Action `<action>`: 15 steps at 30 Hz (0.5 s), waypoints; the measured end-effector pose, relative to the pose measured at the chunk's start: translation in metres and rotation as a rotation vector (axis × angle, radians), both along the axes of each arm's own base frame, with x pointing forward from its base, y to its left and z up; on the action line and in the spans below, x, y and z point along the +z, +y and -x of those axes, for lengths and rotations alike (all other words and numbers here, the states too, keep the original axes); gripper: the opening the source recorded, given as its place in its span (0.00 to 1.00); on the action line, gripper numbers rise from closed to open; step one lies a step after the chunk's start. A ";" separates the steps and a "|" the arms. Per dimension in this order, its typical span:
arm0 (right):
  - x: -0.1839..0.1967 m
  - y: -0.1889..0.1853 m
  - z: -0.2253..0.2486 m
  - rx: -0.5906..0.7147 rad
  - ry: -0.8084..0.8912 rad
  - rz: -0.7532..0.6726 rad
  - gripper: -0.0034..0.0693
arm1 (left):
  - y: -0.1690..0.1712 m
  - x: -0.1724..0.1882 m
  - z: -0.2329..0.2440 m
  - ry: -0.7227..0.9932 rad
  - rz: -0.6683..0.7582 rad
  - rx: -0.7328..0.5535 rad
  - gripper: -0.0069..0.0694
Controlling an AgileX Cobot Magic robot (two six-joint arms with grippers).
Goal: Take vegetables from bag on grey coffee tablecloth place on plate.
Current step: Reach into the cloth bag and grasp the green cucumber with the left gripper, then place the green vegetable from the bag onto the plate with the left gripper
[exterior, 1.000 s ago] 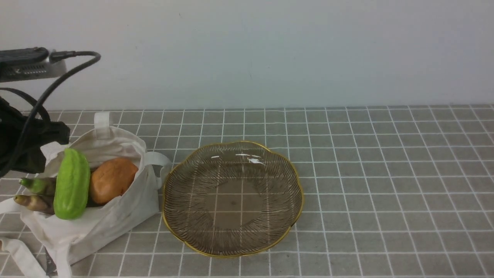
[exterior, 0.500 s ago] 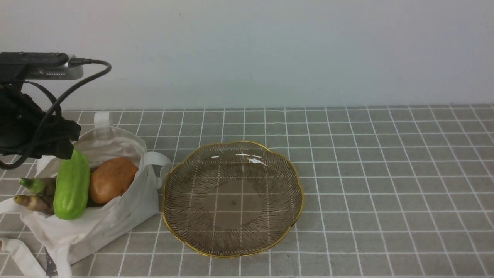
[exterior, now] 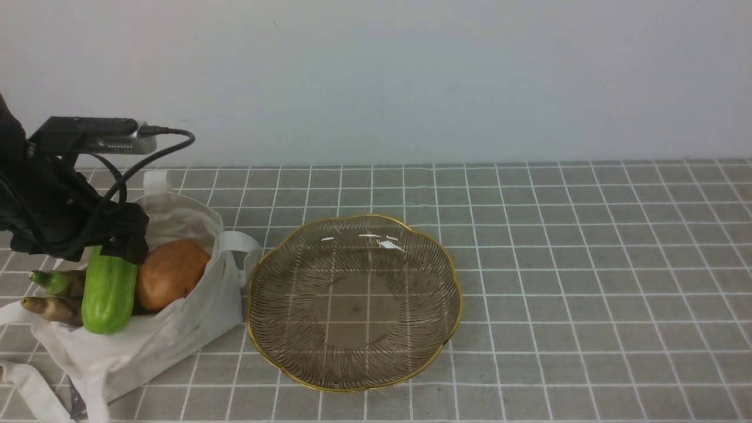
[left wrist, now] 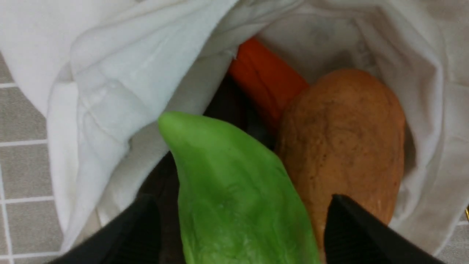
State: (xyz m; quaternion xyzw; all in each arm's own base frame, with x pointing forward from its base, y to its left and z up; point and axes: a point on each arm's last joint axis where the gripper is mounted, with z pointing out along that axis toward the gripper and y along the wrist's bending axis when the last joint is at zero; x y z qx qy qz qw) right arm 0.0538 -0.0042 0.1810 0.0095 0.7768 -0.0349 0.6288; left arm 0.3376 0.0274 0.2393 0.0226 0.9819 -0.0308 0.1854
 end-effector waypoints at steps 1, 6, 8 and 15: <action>0.000 0.000 0.000 0.000 0.000 0.000 0.03 | 0.000 0.000 0.000 -0.002 0.000 0.000 0.64; 0.000 0.000 0.000 0.000 0.000 0.000 0.03 | 0.000 0.006 0.000 -0.010 0.004 0.000 0.49; 0.000 0.000 0.000 0.000 0.000 0.000 0.03 | -0.002 0.023 0.000 -0.050 0.020 0.004 0.50; 0.000 0.000 0.000 0.000 0.000 0.000 0.03 | -0.044 0.087 0.012 -0.216 0.138 -0.096 0.50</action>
